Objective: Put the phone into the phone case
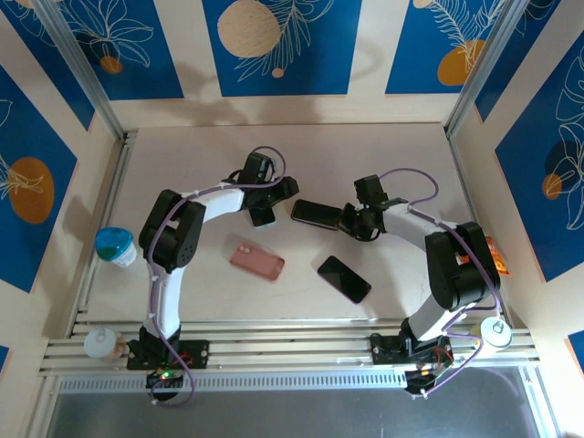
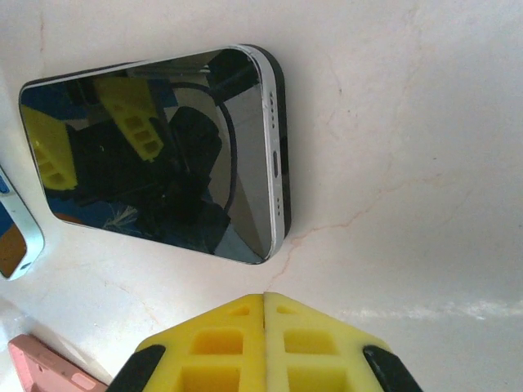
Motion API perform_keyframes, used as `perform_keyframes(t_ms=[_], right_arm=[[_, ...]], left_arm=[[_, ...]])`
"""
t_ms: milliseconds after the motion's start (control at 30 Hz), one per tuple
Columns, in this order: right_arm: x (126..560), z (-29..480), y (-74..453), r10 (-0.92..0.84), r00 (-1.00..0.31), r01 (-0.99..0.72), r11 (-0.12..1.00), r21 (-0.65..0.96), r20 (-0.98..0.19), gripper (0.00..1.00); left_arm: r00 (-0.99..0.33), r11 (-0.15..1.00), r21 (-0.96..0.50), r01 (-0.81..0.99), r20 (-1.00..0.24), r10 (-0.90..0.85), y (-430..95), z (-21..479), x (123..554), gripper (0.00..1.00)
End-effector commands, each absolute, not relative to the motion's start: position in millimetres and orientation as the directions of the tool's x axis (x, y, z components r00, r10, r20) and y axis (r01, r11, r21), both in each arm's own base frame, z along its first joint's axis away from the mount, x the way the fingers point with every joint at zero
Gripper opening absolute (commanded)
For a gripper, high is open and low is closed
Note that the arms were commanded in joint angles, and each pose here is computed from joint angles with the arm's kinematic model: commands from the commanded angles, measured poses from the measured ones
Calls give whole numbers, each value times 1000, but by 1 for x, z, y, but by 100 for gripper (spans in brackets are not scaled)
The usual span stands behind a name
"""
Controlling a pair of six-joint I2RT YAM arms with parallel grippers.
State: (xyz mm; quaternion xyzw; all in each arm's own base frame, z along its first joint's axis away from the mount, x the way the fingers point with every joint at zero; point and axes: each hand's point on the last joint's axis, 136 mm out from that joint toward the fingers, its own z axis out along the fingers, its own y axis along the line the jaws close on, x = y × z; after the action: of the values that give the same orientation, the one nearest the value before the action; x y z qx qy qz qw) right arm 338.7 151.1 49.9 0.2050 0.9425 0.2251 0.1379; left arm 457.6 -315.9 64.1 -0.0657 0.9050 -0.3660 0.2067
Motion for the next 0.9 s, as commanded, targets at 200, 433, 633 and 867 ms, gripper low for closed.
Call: perform_keyframes(t_ms=[200,433,633,867], right_arm=[[351,44,152,461,-872,334,807,488,-164,0],[361,40,154,459,-874,332,805,492,-161,0],[366,36,157,453,-879,328,803,497,-151,0],[366,37,158,448,-881,324,805,498,-151,0]], left_arm=[[-923,684,-728,43,-291,-252,-327,61,455,57],[-938,659,-751,40,-256,-235,-337,59,444,56],[-949,650,-759,43,-234,-210,-351,53,434,56],[-954,653,-756,37,-222,-203,-356,46,431,56]])
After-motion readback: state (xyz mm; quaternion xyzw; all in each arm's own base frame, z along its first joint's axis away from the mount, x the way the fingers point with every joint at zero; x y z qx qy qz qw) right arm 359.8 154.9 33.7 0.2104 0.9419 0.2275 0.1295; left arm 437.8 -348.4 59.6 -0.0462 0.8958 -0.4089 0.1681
